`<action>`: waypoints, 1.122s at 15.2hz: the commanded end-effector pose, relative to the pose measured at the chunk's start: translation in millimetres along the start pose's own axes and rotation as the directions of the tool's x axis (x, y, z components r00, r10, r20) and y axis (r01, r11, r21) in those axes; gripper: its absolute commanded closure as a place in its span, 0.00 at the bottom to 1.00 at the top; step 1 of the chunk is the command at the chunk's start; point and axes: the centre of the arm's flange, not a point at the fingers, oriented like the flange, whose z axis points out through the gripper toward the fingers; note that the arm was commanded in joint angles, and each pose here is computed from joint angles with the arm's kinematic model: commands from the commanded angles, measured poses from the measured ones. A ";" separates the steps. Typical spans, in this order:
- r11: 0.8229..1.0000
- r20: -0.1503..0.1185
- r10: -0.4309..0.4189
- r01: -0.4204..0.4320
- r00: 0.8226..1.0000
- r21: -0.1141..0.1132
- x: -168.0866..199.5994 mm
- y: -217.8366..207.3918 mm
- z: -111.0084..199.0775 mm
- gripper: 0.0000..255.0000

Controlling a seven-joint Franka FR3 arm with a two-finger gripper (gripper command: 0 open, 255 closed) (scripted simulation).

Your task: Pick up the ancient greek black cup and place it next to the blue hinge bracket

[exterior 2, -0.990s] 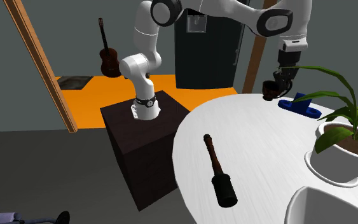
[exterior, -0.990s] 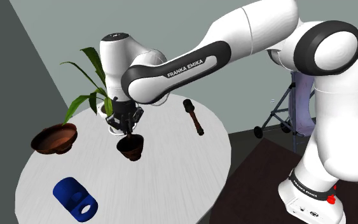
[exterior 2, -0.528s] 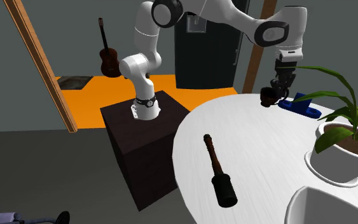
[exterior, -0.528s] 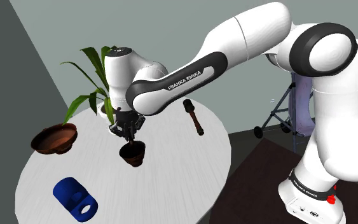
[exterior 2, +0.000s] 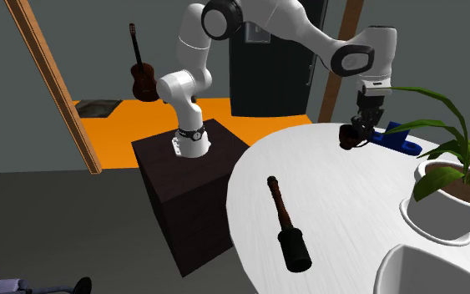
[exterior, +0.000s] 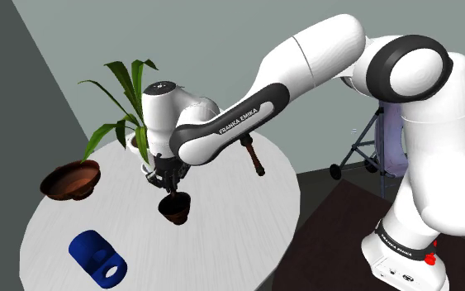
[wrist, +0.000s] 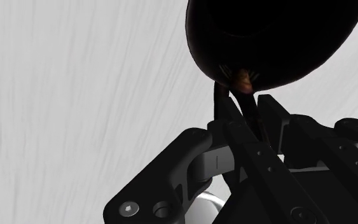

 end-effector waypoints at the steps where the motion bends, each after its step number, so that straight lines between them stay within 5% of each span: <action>1: 1.000 -0.001 0.000 0.000 1.000 0.001 -2.1 -0.2 9.9 1.00; 11: 1.000 -0.001 0.000 0.000 1.000 0.001 -3.6 0.6 19.0 1.00; 12: 1.000 -0.001 0.000 0.000 1.000 0.001 -3.6 0.5 19.0 0.00; 17: 1.000 -0.001 0.000 0.000 1.000 0.001 -3.6 0.5 19.0 0.00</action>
